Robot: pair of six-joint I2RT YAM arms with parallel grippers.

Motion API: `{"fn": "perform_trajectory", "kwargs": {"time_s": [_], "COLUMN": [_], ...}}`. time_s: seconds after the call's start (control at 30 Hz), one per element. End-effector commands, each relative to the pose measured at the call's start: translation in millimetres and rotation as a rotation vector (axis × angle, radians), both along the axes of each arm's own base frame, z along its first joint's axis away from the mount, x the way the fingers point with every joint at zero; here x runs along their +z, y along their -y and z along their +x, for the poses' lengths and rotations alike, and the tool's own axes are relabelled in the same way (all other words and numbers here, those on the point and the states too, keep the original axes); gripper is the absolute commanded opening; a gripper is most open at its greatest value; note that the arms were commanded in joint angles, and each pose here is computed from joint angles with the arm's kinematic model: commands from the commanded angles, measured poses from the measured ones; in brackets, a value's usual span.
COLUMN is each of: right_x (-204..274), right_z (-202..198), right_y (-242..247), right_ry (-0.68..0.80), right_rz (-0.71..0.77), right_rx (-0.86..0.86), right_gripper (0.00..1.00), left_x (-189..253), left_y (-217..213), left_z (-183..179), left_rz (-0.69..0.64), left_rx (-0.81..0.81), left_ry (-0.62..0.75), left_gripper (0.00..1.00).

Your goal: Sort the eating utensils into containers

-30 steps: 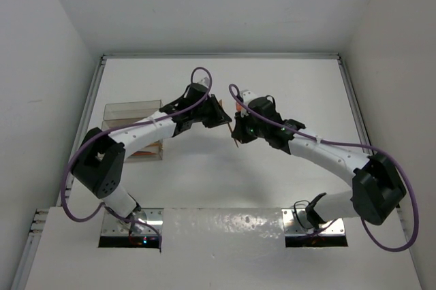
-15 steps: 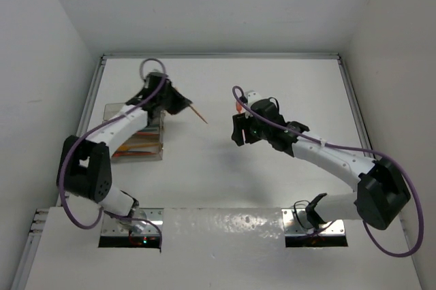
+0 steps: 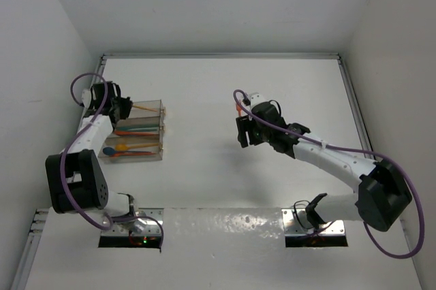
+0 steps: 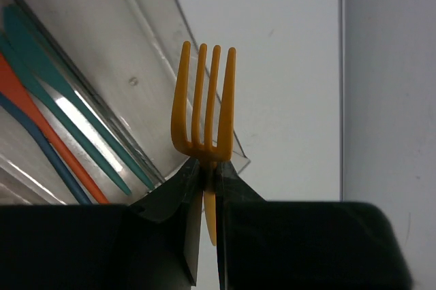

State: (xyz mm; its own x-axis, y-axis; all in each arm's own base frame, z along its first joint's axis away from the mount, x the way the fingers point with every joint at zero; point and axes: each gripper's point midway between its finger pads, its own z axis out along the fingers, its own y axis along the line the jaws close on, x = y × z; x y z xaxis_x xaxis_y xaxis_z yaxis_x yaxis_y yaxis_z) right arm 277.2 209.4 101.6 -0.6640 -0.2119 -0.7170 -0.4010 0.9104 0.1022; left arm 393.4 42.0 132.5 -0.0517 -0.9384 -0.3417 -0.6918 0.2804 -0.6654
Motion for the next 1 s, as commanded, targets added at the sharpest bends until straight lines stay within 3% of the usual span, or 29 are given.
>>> {"fn": "perform_trajectory", "kwargs": {"time_s": [0.0,0.43,0.73,0.97], "right_x": [8.4,-4.3,-8.9,-19.9], "right_z": [10.0,15.6,39.0,67.3], "right_y": [1.0,9.0,12.3,11.8], "right_ry": [0.036,-0.004,-0.011,-0.027], "right_rz": [-0.009,-0.051,-0.06,-0.071], "right_rx": [-0.007,-0.016,-0.1,-0.185], "right_gripper": [0.67,0.68,0.67,0.62], "left_x": [-6.3,-42.2,-35.8,-16.1], "left_y": [-16.8,-27.9,-26.2,-15.6], "left_z": [9.0,30.4,34.8,29.0], "left_rz": [-0.02,-0.093,-0.091,-0.098], "left_rx": [0.103,0.198,0.175,0.112], "left_ry": [0.045,-0.005,0.012,0.039], "left_gripper": [0.0,0.02,0.41,0.65]}}
